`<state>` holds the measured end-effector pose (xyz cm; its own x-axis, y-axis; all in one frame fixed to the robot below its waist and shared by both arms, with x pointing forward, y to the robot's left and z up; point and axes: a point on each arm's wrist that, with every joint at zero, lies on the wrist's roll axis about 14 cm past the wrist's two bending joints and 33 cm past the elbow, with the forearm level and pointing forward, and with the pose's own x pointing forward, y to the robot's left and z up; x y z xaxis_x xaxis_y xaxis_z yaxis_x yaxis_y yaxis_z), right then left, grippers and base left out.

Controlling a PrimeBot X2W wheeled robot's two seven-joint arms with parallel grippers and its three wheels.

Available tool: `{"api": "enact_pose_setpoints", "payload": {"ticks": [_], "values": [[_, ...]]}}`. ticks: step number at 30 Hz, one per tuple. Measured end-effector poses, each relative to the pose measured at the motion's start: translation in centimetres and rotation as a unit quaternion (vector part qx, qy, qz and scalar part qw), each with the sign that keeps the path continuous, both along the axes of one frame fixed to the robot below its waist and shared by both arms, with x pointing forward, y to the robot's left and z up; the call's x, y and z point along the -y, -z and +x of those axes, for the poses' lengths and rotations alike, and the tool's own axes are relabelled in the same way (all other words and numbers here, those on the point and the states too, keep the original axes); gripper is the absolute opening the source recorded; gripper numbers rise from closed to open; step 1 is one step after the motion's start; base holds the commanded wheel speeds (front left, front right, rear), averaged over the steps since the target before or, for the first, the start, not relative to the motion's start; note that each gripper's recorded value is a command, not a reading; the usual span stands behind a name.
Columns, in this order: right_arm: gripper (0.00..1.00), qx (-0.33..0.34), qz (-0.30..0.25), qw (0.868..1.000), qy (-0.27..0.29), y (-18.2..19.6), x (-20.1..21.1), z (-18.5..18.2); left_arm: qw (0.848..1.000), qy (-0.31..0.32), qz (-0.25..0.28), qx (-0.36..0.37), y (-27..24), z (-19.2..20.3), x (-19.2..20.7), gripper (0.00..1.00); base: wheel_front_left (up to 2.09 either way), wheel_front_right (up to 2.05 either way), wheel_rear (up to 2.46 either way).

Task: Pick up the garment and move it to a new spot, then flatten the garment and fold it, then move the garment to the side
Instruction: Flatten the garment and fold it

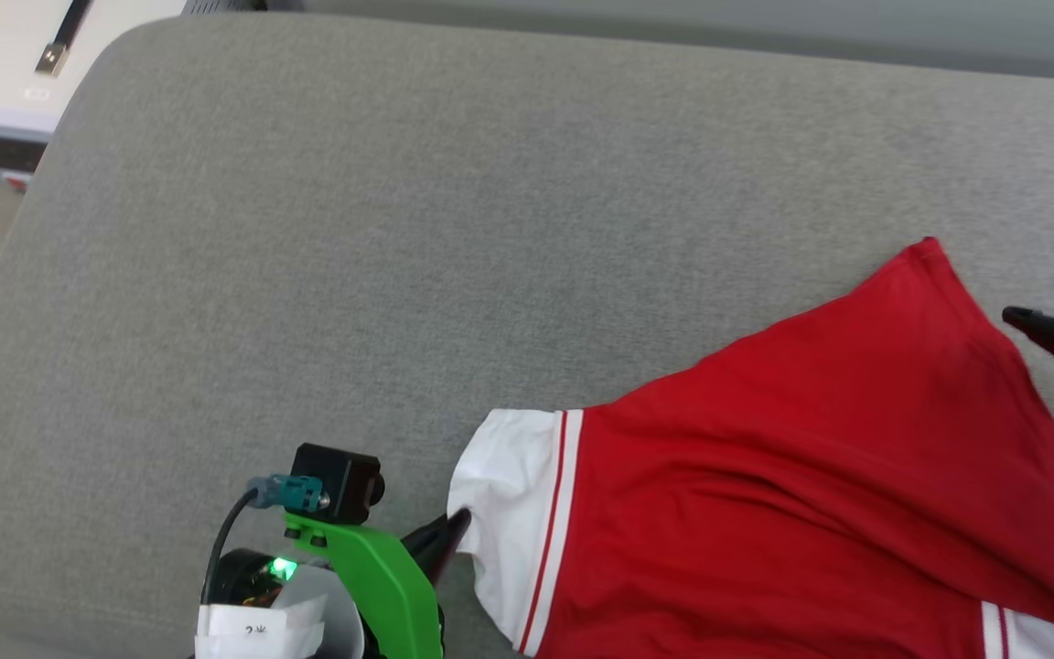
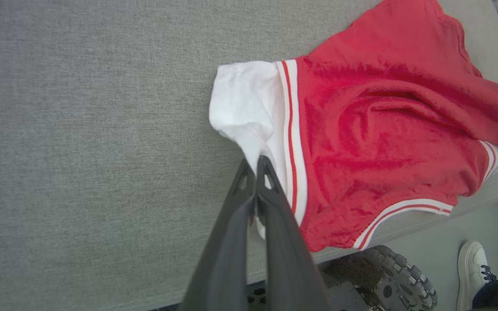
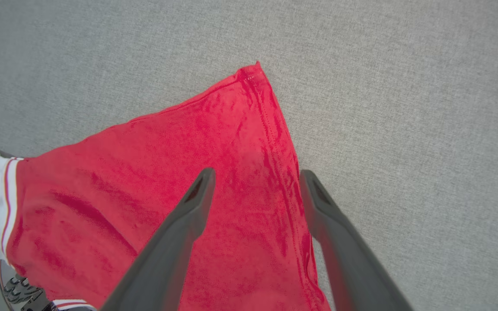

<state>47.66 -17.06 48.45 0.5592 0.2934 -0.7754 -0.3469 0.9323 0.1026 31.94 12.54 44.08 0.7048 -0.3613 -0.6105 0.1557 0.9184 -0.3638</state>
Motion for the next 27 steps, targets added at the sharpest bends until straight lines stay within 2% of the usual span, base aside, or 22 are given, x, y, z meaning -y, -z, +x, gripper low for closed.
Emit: {"api": "enact_pose_setpoints", "payload": {"ticks": [10, 15, 24, 25, 27], "values": [[1.0, -0.054, -0.043, 0.997, -0.034, 5.3, -2.4, 4.8, 0.999, -0.03, 0.011, -0.023, 1.4, 0.1, -1.7, 0.0, 0.0, 0.0, 0.0], [1.0, -0.096, -0.067, 0.992, -0.056, 8.9, -3.2, 5.1, 0.998, -0.044, 0.011, -0.033, 2.0, 0.0, -2.3, 0.0, 0.0, 0.0, 0.0], [1.0, -0.124, -0.101, 0.983, -0.094, 11.3, -4.0, 5.7, 0.997, -0.068, 0.017, -0.039, 2.7, -0.1, -3.3, 0.0, 0.0, 0.0, 0.0], [0.0, -0.137, -0.119, 0.977, -0.111, 11.7, -3.9, 5.2, 0.996, -0.074, 0.023, -0.04, 2.8, -0.2, -3.8, 0.0, 0.0, 0.0, 0.0], [0.0, -0.14, -0.114, 0.977, -0.114, 11.7, -4.0, 5.1, 0.996, -0.076, 0.029, -0.04, 2.8, -0.2, -4.2, 0.0, 0.0, 0.0, 0.0]]}}
